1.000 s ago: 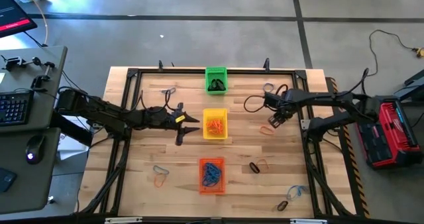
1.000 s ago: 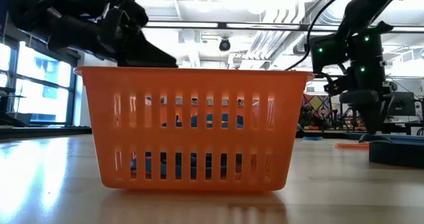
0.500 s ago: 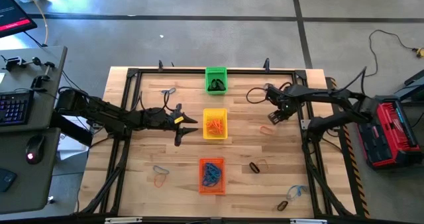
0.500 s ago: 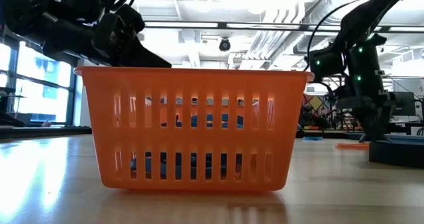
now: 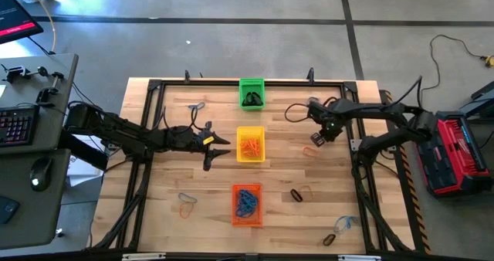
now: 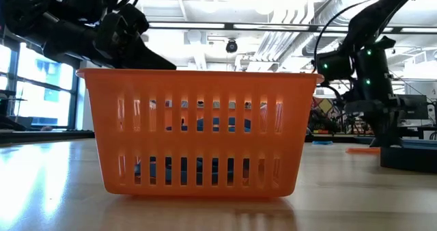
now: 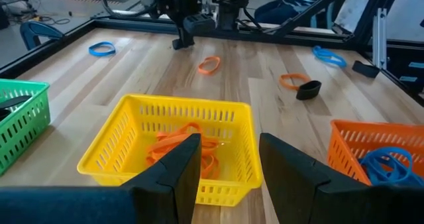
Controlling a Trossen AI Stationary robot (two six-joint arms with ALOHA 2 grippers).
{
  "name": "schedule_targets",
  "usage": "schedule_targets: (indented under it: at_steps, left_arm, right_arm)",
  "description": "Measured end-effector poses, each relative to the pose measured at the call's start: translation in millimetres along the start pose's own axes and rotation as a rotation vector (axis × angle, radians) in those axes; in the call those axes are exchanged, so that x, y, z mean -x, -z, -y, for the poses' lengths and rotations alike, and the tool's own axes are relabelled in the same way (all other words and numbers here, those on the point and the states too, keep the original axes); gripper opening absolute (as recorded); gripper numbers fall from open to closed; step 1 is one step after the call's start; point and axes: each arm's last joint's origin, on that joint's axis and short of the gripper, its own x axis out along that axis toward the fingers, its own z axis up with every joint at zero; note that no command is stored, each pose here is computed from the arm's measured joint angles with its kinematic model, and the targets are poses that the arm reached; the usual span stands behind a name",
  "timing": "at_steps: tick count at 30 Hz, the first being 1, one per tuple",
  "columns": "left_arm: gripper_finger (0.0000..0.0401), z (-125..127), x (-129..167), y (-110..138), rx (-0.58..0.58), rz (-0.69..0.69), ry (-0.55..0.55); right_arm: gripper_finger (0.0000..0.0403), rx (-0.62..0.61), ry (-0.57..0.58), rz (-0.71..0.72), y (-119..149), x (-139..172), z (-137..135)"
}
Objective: Sort rubber bands into baskets
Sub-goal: Put the black rubber band into the green bin
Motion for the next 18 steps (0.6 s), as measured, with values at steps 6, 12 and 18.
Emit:
schedule_targets:
  at_steps: [6, 12, 18]
  left_arm:
    - [0.0147, 0, 0, 0, 0.002, -0.001, 0.0]
    - [0.0147, -9, 0, -1, 0.069, 0.004, -0.051]
    - [0.0135, -17, 0, -1, 0.09, 0.007, -0.064]
  right_arm:
    - [0.0007, 0.109, -0.038, 0.142, -11, 28, -27]
    - [0.0003, 0.192, -0.146, 0.434, -35, 77, -60]
    - [0.0001, 0.288, -0.184, 0.59, -62, 118, -89]
